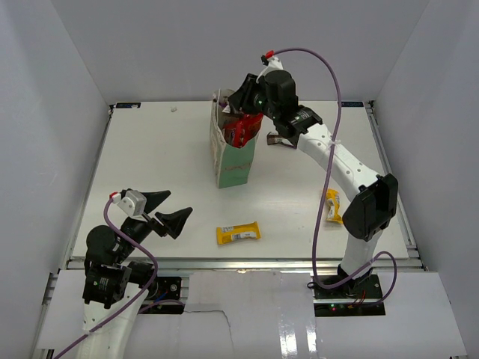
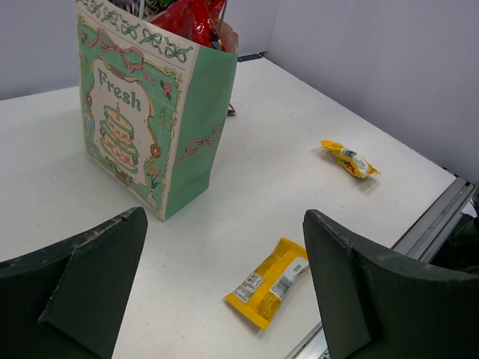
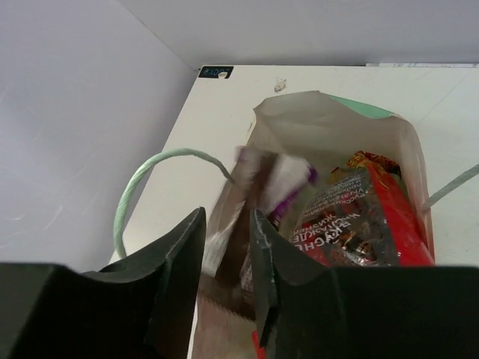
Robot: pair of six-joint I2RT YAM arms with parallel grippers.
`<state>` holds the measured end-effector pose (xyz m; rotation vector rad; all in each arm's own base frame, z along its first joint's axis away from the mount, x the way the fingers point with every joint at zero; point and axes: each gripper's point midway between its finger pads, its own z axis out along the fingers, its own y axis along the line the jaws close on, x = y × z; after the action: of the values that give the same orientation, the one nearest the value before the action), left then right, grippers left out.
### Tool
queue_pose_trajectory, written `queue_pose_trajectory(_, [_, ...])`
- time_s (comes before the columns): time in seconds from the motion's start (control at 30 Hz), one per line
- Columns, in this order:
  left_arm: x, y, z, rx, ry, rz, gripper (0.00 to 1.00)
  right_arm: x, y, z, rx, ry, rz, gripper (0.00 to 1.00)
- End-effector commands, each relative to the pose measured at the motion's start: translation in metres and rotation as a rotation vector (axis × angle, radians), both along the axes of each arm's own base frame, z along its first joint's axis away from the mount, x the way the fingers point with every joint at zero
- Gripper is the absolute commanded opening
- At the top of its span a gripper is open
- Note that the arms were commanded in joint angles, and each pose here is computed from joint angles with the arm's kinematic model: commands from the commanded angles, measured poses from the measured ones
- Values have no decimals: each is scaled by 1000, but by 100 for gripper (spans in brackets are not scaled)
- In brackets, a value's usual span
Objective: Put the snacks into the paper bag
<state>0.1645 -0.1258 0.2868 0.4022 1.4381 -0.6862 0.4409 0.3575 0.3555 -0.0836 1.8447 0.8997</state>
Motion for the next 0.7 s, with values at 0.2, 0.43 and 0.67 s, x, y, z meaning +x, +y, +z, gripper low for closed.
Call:
queue_pose_trajectory(0.2, [-1,-2,1,1,-13,-12,96,-10,3,23,11,-85,1,44])
queue_pose_trajectory(0.43, [0,-3,0,2,-11,-20,96,-98,24,84,-126,-532,546,60])
queue_pose_trajectory(0.67, [15,-21,-21,18,142,-110,93,-240,-45,89,-340,-1020,955,96])
